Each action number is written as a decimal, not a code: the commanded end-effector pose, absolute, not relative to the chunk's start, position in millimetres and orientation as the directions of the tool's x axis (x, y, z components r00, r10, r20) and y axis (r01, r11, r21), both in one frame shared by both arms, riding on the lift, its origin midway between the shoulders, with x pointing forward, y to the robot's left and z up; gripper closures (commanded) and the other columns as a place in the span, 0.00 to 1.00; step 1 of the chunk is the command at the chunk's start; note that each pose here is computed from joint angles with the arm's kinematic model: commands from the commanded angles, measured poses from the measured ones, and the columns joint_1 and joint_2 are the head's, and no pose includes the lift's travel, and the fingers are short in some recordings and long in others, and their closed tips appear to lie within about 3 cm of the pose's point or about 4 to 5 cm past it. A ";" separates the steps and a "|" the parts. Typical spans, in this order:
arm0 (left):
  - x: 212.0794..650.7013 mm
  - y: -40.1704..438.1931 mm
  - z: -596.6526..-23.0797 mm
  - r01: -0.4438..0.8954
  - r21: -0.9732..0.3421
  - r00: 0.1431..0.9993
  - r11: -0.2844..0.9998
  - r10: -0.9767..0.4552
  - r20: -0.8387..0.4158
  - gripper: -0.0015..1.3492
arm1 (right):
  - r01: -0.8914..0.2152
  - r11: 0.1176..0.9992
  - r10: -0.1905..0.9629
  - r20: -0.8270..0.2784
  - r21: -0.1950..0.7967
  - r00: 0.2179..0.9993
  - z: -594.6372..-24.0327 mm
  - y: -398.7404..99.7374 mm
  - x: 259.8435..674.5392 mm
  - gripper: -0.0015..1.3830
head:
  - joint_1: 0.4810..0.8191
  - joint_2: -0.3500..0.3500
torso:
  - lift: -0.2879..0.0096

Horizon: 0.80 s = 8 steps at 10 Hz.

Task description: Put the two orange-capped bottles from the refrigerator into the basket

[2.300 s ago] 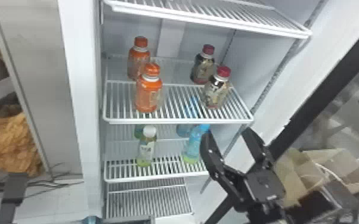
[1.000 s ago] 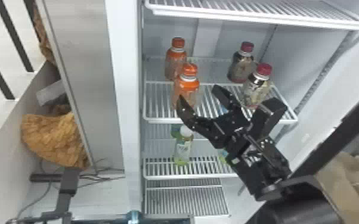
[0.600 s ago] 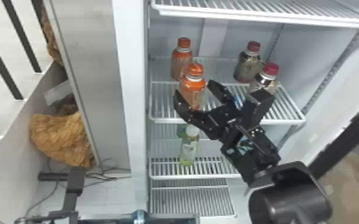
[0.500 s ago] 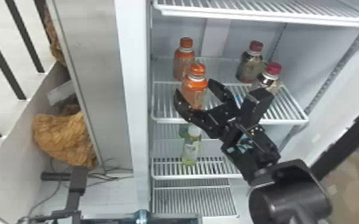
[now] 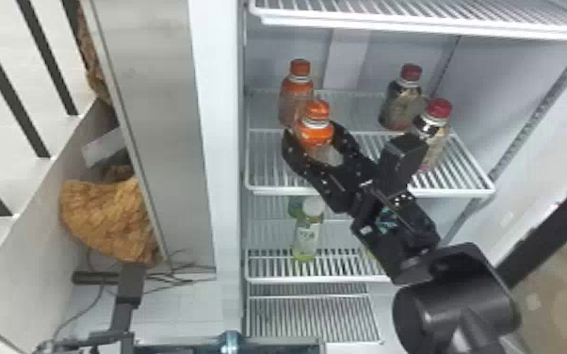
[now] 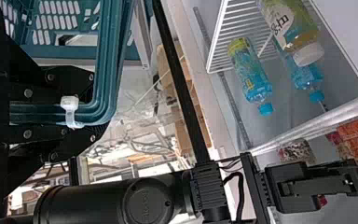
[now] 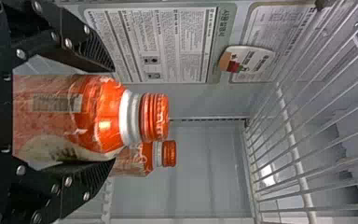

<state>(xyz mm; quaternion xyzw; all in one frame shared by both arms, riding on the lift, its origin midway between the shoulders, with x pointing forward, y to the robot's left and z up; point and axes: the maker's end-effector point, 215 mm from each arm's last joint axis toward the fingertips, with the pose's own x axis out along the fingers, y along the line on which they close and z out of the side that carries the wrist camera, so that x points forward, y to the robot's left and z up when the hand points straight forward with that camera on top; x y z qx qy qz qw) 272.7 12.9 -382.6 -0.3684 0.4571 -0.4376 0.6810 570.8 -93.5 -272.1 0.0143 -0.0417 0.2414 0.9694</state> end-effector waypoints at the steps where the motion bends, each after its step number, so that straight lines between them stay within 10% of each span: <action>1: 272.4 12.1 -381.7 0.260 -0.903 0.197 0.342 -0.934 -0.297 0.89 | -0.468 0.884 0.466 0.082 0.001 0.881 -271.1 -93.6 566.6 0.66 | 0.63 0.35 | 0.83; 8: 274.4 12.1 -380.9 0.266 -0.901 0.199 0.344 -0.934 -0.298 0.89 | -0.491 0.871 0.487 0.089 0.027 0.869 -219.1 -115.3 496.0 0.66 | 0.63 0.30 | 0.83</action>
